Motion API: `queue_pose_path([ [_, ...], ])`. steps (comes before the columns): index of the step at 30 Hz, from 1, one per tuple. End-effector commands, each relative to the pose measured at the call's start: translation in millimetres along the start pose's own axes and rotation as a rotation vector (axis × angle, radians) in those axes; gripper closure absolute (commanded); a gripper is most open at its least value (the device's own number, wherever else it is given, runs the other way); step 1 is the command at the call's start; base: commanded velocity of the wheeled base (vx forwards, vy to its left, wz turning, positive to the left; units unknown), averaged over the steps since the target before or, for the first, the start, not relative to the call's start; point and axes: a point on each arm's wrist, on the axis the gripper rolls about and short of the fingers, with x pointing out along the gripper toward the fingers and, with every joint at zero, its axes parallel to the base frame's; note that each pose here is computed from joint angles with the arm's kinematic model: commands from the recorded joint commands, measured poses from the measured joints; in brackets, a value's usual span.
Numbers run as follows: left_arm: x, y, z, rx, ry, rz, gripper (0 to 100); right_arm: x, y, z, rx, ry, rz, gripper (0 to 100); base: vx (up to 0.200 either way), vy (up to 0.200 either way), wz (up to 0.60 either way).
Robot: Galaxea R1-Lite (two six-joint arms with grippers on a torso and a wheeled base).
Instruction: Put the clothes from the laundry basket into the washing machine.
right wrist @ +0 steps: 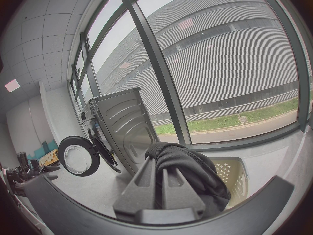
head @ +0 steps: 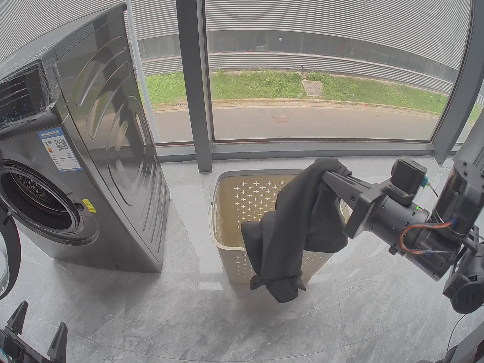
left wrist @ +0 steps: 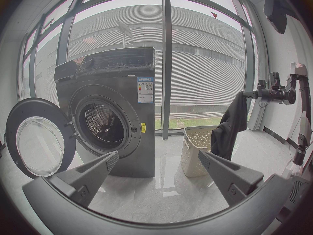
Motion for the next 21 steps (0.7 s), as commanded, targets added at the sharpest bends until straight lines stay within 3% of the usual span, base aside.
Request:
queue_pose_path([
  [1, 0, 0.1, -4.9, -0.012, 0.0, 0.002, 0, -32, -13.3, -4, -0.005, 0.03, -0.039, 100, 0.0, 0.0, 0.0],
  [4, 0, 0.0, -4.9, -0.006, 0.0, 0.0, 0, -35, -18.8, -9, -0.008, 0.047, -0.061, 100, -0.2, 0.0, 0.0],
  [10, 0, 0.0, -4.7, -0.003, -0.001, 0.0, 0, -38, -18.3, 0, -0.008, 0.006, -0.071, 100, -0.2, 0.0, 0.0],
  [21, 0, 0.0, -4.7, -0.004, -0.001, 0.0, 0, -40, -26.4, 2, -0.044, 0.009, -0.158, 100, 0.0, 0.0, 0.0],
])
